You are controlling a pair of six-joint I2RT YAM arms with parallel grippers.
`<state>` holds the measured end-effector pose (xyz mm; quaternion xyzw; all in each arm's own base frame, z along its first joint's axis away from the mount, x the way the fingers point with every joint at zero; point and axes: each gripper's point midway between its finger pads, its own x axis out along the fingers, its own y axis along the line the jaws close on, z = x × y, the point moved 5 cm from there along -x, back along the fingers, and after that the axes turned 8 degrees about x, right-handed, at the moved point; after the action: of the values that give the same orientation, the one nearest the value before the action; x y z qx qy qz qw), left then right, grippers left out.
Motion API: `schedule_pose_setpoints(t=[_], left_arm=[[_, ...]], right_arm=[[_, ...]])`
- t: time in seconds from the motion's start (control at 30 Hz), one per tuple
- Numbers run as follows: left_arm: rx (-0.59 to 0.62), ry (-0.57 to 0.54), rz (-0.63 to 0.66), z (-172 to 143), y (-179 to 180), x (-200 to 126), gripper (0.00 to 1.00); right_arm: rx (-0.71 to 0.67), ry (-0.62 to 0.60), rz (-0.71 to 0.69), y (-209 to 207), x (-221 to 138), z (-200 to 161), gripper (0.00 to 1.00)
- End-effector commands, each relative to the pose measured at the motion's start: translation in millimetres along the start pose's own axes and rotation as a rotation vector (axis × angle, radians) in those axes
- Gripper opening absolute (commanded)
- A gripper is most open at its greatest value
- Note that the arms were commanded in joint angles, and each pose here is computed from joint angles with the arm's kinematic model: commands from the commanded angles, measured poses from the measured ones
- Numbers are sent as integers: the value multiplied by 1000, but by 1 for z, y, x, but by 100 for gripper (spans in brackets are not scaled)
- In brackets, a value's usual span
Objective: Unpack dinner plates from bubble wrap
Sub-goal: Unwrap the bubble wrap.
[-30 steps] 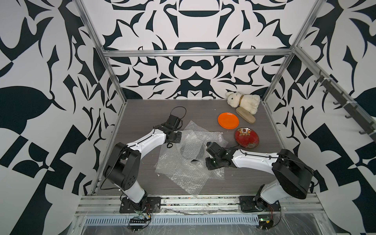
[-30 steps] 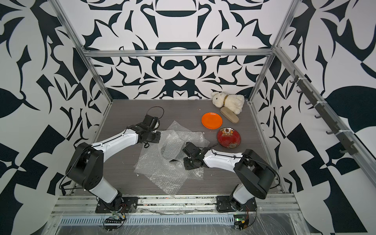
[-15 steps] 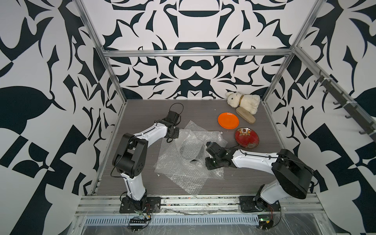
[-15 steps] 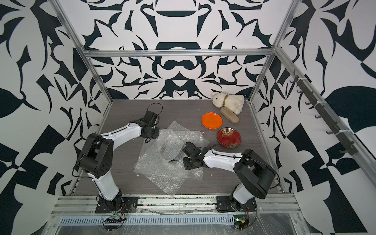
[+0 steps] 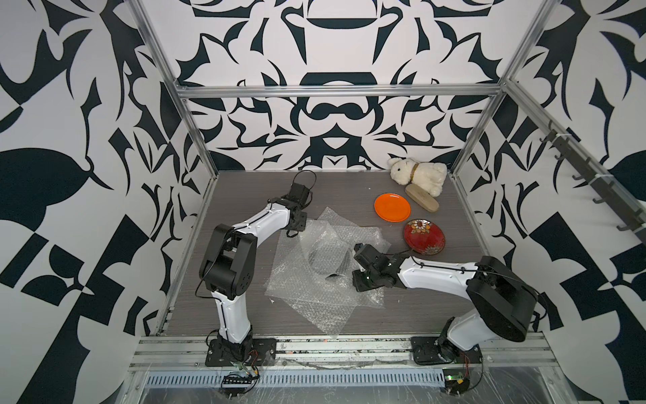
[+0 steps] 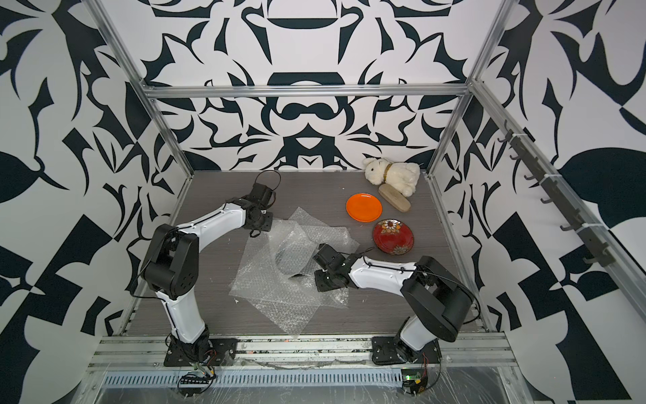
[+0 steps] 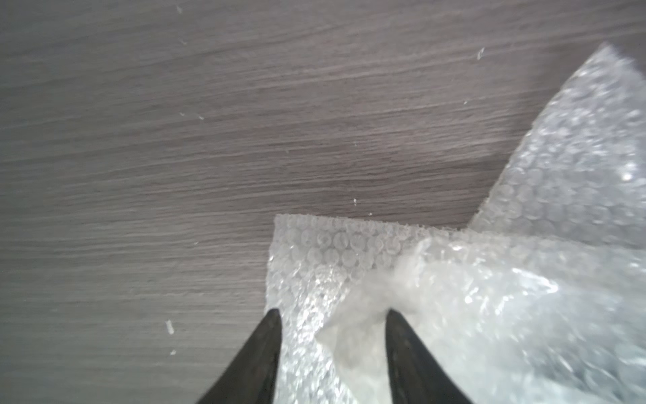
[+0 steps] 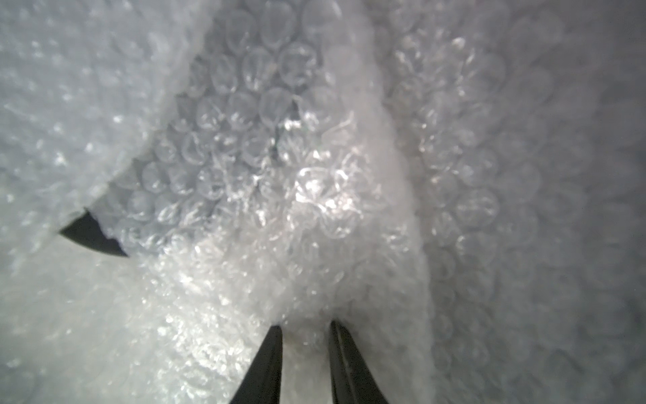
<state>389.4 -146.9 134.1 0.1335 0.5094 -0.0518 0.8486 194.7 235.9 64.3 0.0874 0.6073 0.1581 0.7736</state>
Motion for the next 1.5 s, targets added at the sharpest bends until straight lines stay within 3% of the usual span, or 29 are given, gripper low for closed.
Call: schedule_pose_setpoints(t=[0.0,0.2,0.3,0.63,0.97,1.23,1.47], left_arm=[[12,-93,-39,15,7,-56,55],[50,-150,-258,9,-16,-97,57],[66,-140,-434,0,-35,-109,56],[24,25,-707,-44,-76,-87,55],[73,91,-692,-51,-110,-68,55],[135,107,-516,-40,-127,-65,58],[237,85,-335,-38,-146,-73,60]], right_arm=[[14,77,-52,-14,12,-18,29],[14,71,-46,-13,11,-17,29],[10,65,-42,-12,9,-16,29],[18,27,14,-4,-1,-11,29],[41,-19,92,5,-16,-3,29],[91,-29,54,-10,-9,-6,27],[174,-61,160,-16,-10,-5,25]])
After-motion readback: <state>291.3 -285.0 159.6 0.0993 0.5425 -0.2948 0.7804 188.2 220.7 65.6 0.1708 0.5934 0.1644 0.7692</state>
